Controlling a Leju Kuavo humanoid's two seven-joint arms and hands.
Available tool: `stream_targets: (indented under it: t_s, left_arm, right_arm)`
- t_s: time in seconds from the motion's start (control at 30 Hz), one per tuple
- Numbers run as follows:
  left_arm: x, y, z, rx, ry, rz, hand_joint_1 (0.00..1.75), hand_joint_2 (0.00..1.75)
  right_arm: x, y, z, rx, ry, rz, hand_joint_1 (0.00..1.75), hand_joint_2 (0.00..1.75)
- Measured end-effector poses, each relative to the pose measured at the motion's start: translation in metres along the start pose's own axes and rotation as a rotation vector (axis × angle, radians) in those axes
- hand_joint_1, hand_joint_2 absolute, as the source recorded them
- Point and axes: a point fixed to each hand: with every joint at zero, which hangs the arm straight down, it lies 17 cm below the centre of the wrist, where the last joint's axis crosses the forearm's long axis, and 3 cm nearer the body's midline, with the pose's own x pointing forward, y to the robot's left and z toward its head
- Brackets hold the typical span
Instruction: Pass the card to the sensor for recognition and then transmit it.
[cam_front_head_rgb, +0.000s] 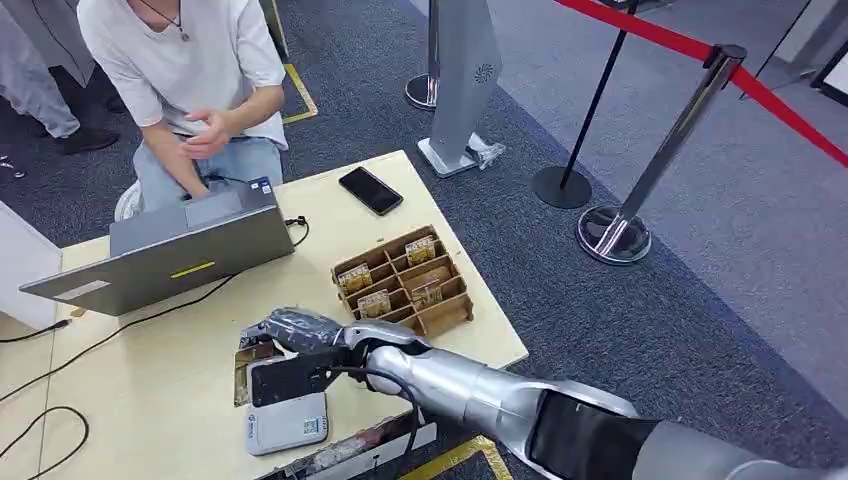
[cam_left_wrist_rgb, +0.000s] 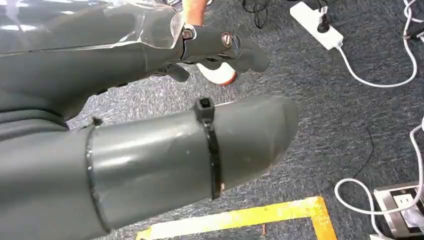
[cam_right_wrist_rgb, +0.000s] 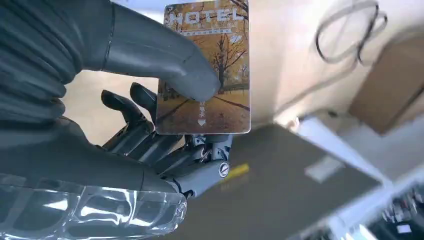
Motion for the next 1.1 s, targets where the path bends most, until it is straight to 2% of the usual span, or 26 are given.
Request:
stream_targets:
  t_s: [0.1, 0.3, 0.5, 0.63, 0.73, 0.93, 1.1]
  left_arm:
    - [-0.001, 0.000, 0.000, 0.001, -0.002, 0.005, 0.00, 0.00]
    - [0.002, 0.000, 0.000, -0.001, -0.017, -0.020, 0.00, 0.00]
    - [0.009, -0.001, -0.001, -0.011, -0.028, -0.053, 0.00, 0.00]
    - [0.013, -0.002, -0.001, -0.014, -0.039, -0.073, 0.00, 0.00]
    - [0.017, -0.004, 0.000, -0.021, -0.048, -0.081, 0.00, 0.00]
    - [0.023, -0.003, -0.001, -0.020, -0.054, -0.080, 0.00, 0.00]
    - [0.024, -0.003, -0.001, -0.018, -0.058, -0.077, 0.00, 0.00]
  right_arm:
    - [0.010, -0.038, -0.003, -0.138, -0.030, 0.127, 1.75, 1.75]
    - [0.039, -0.124, 0.008, -0.472, -0.066, 0.511, 1.75, 1.75]
    - [0.056, -0.172, 0.030, -0.688, -0.057, 0.877, 1.75, 1.75]
    - [0.056, -0.182, 0.034, -0.685, -0.037, 1.092, 1.75, 1.75]
    - [0.052, -0.194, 0.037, -0.694, 0.001, 1.187, 1.75, 1.75]
    - [0.037, -0.211, 0.032, -0.692, 0.082, 1.256, 1.75, 1.75]
    - [0.021, -0.216, 0.025, -0.679, 0.141, 1.240, 1.75, 1.75]
